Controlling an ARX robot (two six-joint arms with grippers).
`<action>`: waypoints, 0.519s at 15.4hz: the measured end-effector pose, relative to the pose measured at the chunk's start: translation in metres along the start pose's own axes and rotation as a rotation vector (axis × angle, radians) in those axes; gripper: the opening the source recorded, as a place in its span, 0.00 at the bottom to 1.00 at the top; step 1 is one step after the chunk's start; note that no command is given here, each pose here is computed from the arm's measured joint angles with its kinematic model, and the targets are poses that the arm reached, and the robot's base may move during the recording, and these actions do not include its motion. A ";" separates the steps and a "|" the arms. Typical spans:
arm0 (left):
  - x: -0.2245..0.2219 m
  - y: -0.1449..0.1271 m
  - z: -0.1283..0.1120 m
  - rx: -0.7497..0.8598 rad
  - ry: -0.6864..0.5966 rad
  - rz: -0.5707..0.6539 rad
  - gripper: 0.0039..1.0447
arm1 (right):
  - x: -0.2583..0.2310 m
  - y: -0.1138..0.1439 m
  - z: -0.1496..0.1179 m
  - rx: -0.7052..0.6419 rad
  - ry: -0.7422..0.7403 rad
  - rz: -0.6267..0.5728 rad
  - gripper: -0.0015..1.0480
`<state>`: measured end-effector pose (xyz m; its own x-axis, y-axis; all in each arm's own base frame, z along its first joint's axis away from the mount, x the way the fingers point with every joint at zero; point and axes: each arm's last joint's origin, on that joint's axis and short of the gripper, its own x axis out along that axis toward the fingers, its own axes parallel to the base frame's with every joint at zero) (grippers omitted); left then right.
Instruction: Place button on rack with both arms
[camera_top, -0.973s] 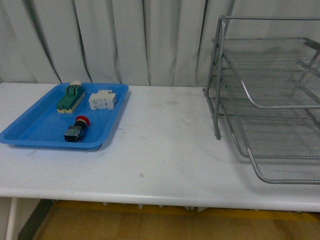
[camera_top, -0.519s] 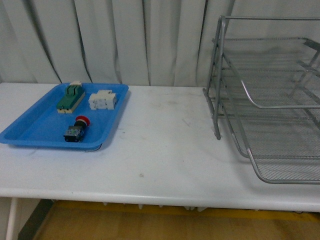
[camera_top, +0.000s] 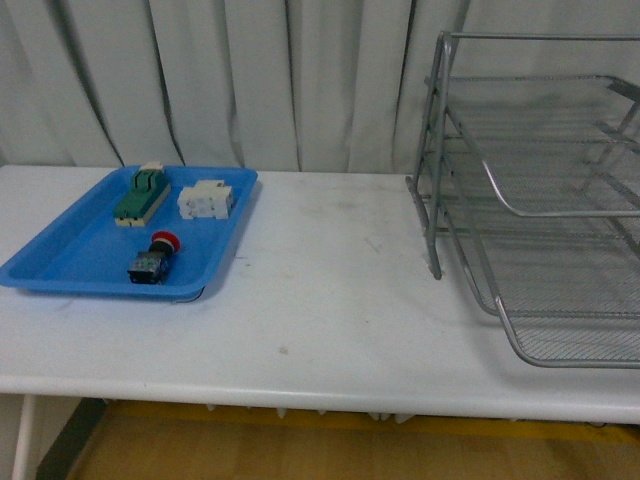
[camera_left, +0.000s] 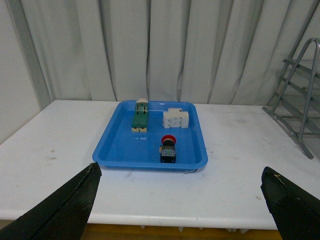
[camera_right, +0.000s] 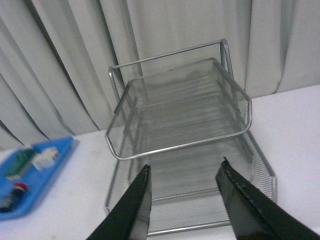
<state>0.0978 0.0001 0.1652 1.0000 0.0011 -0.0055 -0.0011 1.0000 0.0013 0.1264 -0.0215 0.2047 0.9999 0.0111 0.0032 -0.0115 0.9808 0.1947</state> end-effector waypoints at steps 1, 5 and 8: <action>0.000 0.000 0.000 0.000 0.000 0.000 0.94 | -0.002 0.002 -0.006 -0.092 0.007 -0.007 0.28; 0.000 0.000 0.000 0.000 0.000 0.000 0.94 | -0.011 0.017 -0.026 -0.189 0.008 0.001 0.02; 0.000 0.000 0.000 0.000 0.000 0.000 0.94 | -0.015 0.016 -0.030 -0.190 0.001 -0.012 0.02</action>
<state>0.0978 0.0001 0.1652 1.0000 0.0011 -0.0055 -0.0011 1.0000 0.0013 0.1115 0.0000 0.1783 1.0000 -0.0008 0.0010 0.0008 1.0000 0.0055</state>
